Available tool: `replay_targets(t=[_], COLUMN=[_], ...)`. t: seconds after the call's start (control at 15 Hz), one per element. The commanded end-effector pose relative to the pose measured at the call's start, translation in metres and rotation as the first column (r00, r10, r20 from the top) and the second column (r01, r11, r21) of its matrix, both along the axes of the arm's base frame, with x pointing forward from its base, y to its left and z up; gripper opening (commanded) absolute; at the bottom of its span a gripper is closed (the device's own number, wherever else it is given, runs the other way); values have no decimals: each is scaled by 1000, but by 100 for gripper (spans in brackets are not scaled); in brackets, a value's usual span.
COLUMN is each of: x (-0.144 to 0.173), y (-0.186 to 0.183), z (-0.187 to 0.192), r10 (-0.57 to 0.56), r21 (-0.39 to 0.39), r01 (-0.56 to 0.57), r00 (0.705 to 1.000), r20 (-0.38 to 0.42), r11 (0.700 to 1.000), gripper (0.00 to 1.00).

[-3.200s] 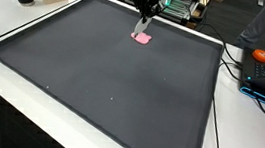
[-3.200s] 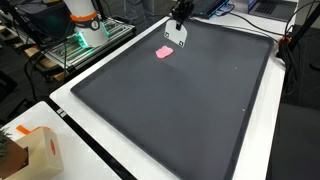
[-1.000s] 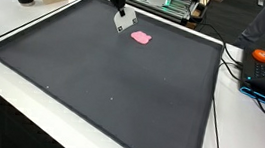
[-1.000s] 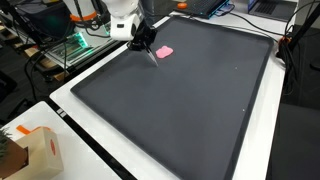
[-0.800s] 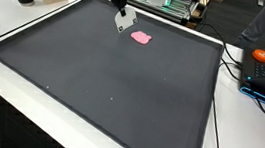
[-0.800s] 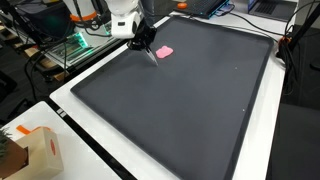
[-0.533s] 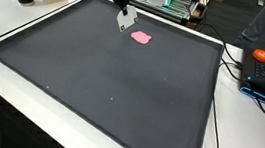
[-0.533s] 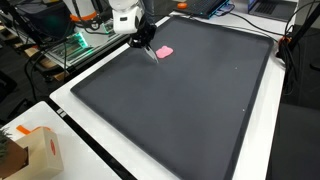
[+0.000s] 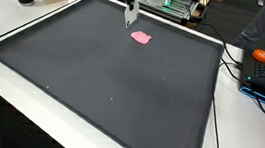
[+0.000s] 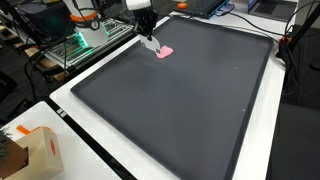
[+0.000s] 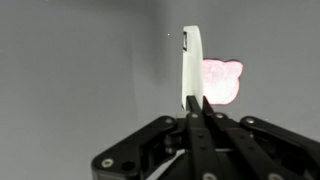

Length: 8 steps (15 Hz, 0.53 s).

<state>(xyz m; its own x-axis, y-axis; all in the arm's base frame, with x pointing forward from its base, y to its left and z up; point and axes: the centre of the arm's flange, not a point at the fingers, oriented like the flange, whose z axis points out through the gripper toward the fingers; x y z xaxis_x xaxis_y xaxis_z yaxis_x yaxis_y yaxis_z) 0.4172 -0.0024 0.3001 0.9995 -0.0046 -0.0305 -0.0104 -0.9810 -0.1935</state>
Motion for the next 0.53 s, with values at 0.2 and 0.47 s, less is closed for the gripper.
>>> replay_targets(t=[0.2,0.47], x=[-26,-36], y=[71,111], z=[68,107], r10=[202,329], r21=[-167,-279], r01=[-183,-280], r00=[974,933], r20=[103,144], r11=[969,918], gripper=[1,1])
